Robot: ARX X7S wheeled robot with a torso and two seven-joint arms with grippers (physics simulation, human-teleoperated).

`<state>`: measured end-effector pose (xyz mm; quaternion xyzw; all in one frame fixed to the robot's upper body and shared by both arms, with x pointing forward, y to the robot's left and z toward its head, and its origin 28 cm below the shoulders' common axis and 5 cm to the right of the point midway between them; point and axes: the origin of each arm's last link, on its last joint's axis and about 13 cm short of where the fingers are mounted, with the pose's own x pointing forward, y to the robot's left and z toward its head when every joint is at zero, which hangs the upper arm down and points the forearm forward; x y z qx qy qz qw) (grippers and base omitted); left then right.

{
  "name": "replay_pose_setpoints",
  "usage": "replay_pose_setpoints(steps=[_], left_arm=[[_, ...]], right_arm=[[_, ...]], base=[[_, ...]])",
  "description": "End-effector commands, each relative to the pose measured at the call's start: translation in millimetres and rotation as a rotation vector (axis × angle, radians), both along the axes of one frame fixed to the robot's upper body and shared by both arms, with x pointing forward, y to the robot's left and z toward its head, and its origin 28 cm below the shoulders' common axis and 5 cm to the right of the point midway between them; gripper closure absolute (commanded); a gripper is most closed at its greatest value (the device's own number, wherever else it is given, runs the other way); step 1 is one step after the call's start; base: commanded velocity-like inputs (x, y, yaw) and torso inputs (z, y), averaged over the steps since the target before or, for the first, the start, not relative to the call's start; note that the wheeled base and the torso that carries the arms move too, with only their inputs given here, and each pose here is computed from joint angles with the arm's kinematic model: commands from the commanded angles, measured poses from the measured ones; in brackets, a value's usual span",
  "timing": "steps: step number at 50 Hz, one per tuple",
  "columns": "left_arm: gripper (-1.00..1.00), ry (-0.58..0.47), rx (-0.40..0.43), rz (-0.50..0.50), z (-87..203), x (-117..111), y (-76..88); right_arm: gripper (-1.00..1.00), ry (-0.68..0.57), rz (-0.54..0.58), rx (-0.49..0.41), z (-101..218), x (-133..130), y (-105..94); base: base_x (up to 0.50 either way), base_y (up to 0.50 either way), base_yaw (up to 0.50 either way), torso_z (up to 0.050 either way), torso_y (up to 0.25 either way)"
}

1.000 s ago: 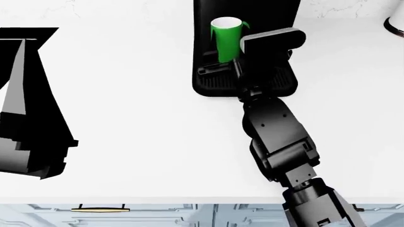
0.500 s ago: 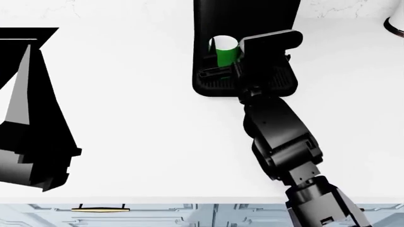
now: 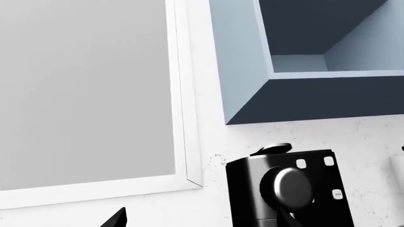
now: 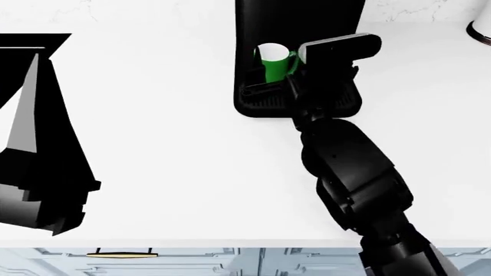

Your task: Pick the mug from the cabinet, place it under the coffee machine dispenser, and press the start button.

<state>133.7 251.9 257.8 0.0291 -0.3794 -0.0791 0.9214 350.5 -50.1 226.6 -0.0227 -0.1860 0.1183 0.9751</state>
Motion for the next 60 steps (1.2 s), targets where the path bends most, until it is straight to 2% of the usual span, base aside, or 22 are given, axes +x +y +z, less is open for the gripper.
replay_pose_setpoints(steps=[1, 11, 22, 28, 33, 37, 53, 60], left_arm=[[-1.0, -0.001, 0.0, 0.004, 0, 0, 0.2], [-1.0, 0.049, -0.039, 0.038, 0, 5, 2.2], [-1.0, 0.061, -0.067, 0.053, 4, 7, 2.6], [-1.0, 0.049, -0.081, 0.056, 7, 7, 2.4], [-1.0, 0.026, -0.136, 0.076, 10, 8, 5.2], [-1.0, 0.025, -0.137, 0.077, 10, 9, 5.9], [-1.0, 0.03, -0.14, 0.063, 10, 6, 4.8], [-1.0, 0.071, -0.143, 0.082, 10, 8, 4.0]], right_arm=[[-1.0, -0.025, 0.02, 0.0, 10, -21, -5.0], [-1.0, -0.039, 0.024, -0.03, 29, -69, -25.2], [-1.0, -0.057, 0.012, -0.04, 47, -104, -44.1], [-1.0, -0.047, -0.003, -0.04, 46, -110, -51.3], [-1.0, -0.043, -0.009, -0.032, 45, -111, -52.5], [-1.0, -0.044, -0.017, -0.027, 45, -110, -53.6], [-1.0, -0.049, -0.028, -0.02, 48, -115, -56.9], [-1.0, -0.051, -0.011, -0.024, 51, -116, -55.7]], base=[[0.0, 0.0, 0.0, 0.0, 0.0], [0.0, 0.0, 0.0, 0.0, 0.0], [0.0, 0.0, 0.0, 0.0, 0.0], [0.0, 0.0, 0.0, 0.0, 0.0], [0.0, 0.0, 0.0, 0.0, 0.0], [0.0, 0.0, 0.0, -0.006, 0.052], [0.0, 0.0, 0.0, -0.028, 0.248], [0.0, 0.0, 0.0, 0.0, 0.0]])
